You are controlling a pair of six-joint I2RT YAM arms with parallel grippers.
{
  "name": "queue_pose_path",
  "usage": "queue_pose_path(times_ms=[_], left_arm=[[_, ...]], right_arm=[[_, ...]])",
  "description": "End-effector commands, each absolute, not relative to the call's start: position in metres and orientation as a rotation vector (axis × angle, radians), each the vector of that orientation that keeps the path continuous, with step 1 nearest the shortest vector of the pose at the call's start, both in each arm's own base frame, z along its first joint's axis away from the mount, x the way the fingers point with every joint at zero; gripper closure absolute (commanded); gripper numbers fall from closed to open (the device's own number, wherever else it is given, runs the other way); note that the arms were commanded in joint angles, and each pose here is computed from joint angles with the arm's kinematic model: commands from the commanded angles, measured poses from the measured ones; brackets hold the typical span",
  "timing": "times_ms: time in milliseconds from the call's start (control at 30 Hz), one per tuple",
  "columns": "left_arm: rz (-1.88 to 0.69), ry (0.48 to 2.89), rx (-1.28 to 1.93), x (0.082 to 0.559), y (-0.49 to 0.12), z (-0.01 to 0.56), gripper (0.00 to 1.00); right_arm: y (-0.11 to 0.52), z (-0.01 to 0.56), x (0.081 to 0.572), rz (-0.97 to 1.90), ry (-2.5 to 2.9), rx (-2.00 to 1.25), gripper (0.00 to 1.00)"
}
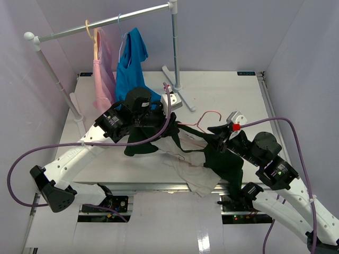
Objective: Place the t-shirt on the hanger
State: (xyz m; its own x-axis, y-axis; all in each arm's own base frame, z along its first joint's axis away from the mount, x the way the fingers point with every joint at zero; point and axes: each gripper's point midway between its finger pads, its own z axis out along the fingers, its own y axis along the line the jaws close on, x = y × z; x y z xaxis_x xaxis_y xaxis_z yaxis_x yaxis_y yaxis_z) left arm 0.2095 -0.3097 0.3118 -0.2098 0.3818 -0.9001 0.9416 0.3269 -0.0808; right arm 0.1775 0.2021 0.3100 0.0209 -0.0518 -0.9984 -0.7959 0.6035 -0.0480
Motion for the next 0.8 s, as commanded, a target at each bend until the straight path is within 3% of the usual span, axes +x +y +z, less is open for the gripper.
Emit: queue_pose_path(times_ms=[0, 433, 500, 600, 700, 733, 767], left_arm=[[-0.896, 1.634, 1.155, 0.197, -0.305, 0.350, 1.00], [-0.981, 1.614, 1.171, 0.187, -0.311, 0.344, 1.00], [-0.989, 1.618, 1.168, 0.186, -0.312, 0.344, 1.00], [-0.959, 1.643, 1.140, 0.191, -0.309, 0.343, 1.00], [-0.805, 1.712, 1.010, 0.213, -0.292, 0.347, 0.89], [-0.764, 1.725, 0.976, 0.216, -0.284, 0.349, 0.73], [-0.735, 1.730, 0.949, 0.219, -0.280, 0.352, 0.68]], right_arm=[[0.211, 0.357, 0.162, 0.738, 1.303, -0.831, 0.57], [0.267, 0.388, 0.164, 0.926, 1.206, -0.990, 0.56], [0.273, 0.389, 0.165, 0.954, 1.194, -1.002, 0.62], [0.274, 0.391, 0.171, 0.942, 1.196, -0.971, 0.88], [0.263, 0.392, 0.182, 0.864, 1.241, -0.919, 0.92], [0.258, 0.393, 0.182, 0.836, 1.256, -0.913, 0.92], [0.254, 0.392, 0.180, 0.817, 1.271, -0.930, 0.92]])
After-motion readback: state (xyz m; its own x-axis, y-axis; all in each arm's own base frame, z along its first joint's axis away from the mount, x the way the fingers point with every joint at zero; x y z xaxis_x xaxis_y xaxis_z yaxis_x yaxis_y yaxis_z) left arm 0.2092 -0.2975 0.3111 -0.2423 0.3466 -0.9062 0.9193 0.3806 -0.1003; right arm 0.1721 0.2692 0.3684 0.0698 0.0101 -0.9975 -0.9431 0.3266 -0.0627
